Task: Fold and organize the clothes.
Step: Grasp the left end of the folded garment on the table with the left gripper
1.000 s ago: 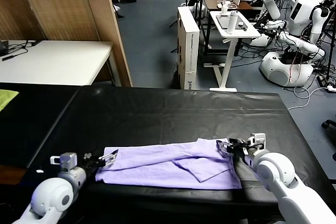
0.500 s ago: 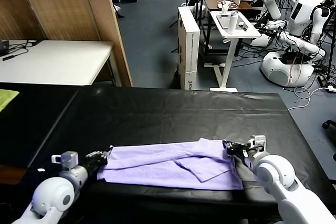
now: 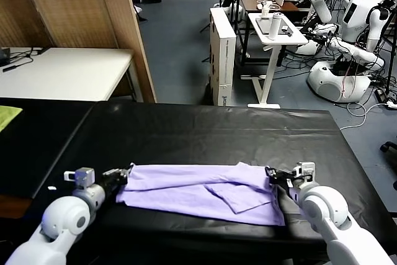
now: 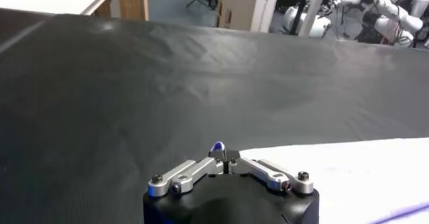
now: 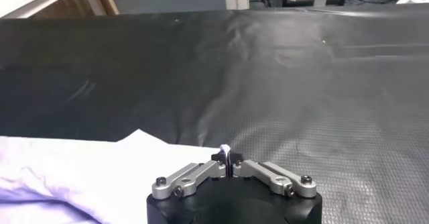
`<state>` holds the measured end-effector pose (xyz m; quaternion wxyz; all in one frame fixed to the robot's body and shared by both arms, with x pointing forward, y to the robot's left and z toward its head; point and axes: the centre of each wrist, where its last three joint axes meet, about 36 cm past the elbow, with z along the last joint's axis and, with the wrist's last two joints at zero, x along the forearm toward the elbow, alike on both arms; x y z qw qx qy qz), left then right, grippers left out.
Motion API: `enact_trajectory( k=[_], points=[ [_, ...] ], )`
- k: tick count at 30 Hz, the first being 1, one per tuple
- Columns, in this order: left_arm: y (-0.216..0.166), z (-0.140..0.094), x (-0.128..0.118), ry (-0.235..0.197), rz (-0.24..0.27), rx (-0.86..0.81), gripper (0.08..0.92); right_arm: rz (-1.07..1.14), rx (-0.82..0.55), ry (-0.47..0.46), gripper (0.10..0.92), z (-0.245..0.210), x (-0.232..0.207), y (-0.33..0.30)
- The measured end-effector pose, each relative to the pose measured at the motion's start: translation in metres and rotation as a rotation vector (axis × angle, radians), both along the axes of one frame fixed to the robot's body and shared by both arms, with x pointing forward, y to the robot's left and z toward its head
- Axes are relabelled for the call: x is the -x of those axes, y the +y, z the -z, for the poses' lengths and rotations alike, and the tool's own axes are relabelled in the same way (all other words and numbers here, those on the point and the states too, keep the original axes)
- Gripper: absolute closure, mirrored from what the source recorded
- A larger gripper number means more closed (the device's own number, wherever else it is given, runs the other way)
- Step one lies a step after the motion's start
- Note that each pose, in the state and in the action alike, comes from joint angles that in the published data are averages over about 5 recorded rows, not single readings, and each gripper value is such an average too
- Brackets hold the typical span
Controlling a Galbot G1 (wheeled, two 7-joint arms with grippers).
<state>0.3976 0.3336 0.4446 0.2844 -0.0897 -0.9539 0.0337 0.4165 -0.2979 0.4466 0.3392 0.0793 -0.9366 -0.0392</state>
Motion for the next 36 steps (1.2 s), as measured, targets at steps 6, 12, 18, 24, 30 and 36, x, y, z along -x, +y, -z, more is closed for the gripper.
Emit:
enact_trajectory(
  k=[6,12,18,24,30,36],
  points=[
    [0.003,-0.003,-0.005,-0.013,0.000,-0.005,0.842,-0.028,-0.011,-0.010,0.567,-0.005,0.002,-0.002],
    [0.008,-0.009,-0.002,-0.017,0.001,-0.016,0.564,-0.067,-0.011,-0.035,0.211,-0.019,0.006,-0.008],
    [0.019,-0.019,0.004,0.013,0.021,0.005,0.199,-0.117,0.005,-0.061,0.117,-0.030,0.015,-0.015],
    [0.041,-0.026,0.011,0.123,0.086,0.080,0.095,-0.146,-0.007,-0.243,0.115,-0.038,0.032,-0.021],
    [0.071,-0.025,0.014,0.171,0.087,0.199,0.092,-0.163,-0.034,-0.381,0.115,-0.031,0.064,-0.023],
    [0.087,-0.015,0.015,0.189,0.072,0.249,0.093,-0.140,-0.041,-0.382,0.115,-0.024,0.094,-0.024]
  ],
)
